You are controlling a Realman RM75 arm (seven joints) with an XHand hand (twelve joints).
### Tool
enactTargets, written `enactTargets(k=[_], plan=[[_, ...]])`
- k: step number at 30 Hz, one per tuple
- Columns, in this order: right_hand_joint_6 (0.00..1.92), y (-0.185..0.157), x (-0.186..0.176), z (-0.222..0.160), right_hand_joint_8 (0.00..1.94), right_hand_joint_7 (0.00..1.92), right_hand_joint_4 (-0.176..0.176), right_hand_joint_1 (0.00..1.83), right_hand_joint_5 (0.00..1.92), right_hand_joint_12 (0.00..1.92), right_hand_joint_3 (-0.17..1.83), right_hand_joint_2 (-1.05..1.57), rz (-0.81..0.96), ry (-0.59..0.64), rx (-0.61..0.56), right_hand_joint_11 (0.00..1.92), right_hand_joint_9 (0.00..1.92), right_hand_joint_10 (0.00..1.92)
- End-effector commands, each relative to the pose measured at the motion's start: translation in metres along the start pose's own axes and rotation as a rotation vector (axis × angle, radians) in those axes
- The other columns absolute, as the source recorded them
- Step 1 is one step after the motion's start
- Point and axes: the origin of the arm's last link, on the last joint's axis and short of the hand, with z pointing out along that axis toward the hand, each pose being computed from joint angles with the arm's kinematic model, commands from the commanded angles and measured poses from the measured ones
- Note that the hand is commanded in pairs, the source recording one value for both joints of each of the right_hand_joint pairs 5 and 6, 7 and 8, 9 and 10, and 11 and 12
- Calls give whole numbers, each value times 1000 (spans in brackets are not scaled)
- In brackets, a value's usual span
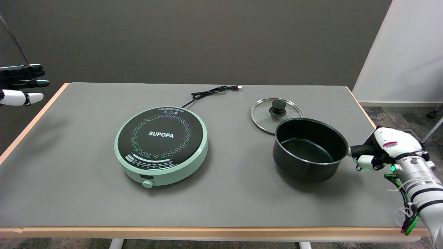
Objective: Place the soup pot onto the table.
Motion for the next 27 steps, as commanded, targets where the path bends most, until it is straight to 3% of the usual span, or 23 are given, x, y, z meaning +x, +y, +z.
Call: enactTargets(k=[1,21,27], plan=[[1585,-26,-24,-20,1585,1585,-79,924,1585,1585,584,1157,34,-81,61,1585,1585,1585],[1565,-33,-41,-6,1565,1565,-81,914,1565,1565,551,1195,48,-66,-12,1565,1565,1565],[1376,-39,-33,-5,1376,1376,-105,793,1376,1376,540,1393,-78,-9,-13,1376,1376,1376]])
